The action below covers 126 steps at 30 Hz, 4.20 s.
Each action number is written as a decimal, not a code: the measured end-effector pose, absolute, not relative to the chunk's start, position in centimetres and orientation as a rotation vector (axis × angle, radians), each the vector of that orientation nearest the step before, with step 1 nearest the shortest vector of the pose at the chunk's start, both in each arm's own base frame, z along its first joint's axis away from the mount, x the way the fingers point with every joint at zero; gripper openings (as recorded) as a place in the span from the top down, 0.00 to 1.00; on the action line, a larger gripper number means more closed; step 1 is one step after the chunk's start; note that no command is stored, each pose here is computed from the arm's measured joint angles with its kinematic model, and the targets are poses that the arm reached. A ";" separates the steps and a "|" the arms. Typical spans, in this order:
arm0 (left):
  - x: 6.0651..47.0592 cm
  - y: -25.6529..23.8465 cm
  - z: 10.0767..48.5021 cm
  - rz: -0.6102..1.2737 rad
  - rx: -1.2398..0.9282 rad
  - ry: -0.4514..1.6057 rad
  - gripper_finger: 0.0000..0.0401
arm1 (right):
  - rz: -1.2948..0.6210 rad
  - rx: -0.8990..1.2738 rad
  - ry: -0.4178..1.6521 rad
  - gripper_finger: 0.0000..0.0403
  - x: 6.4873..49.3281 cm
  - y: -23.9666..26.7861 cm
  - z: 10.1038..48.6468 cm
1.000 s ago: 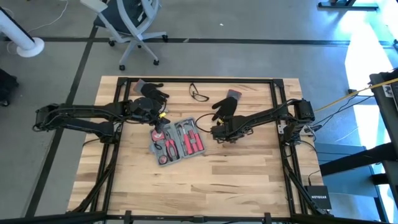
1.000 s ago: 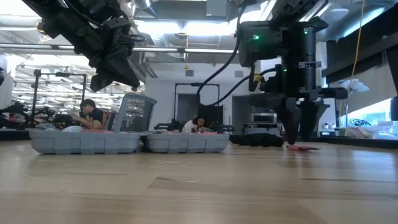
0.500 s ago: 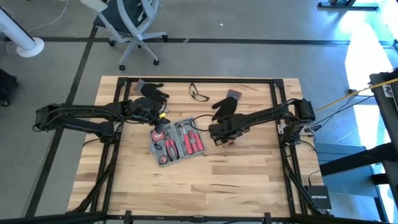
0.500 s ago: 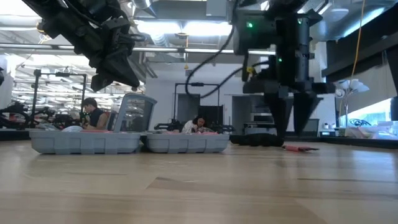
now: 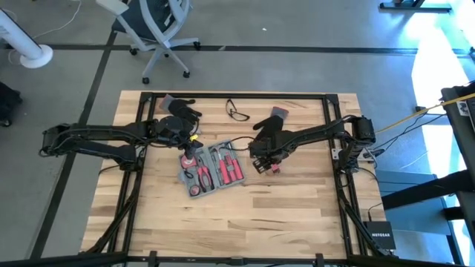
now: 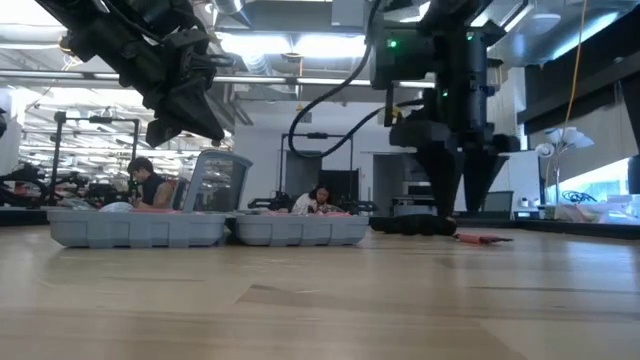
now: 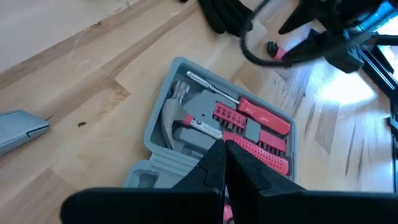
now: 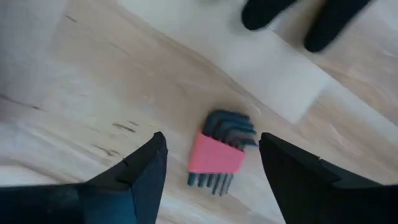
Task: Prefit tool cases
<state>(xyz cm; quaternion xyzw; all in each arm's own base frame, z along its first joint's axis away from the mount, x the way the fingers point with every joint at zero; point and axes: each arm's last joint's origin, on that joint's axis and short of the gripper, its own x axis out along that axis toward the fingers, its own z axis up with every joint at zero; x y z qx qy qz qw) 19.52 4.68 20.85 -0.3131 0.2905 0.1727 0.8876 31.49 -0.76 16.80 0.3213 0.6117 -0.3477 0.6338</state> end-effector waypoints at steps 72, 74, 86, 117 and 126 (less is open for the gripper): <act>19.9 4.7 20.0 0.359 -0.681 0.582 1.00 | -0.566 0.439 1.495 0.37 28.1 3.2 15.5; 20.0 4.7 20.0 0.362 -0.691 0.580 1.00 | -0.593 0.444 1.528 0.36 28.0 3.0 15.2; 19.9 4.8 20.0 0.388 -0.770 0.568 1.00 | -0.557 0.439 1.550 0.35 27.4 2.4 13.9; 19.8 4.7 19.8 0.436 -0.895 0.569 1.00 | -0.412 0.358 1.521 0.71 26.8 2.0 12.3; 19.8 4.7 19.8 0.438 -0.901 0.569 1.00 | -0.363 0.324 1.491 0.82 28.6 2.1 14.1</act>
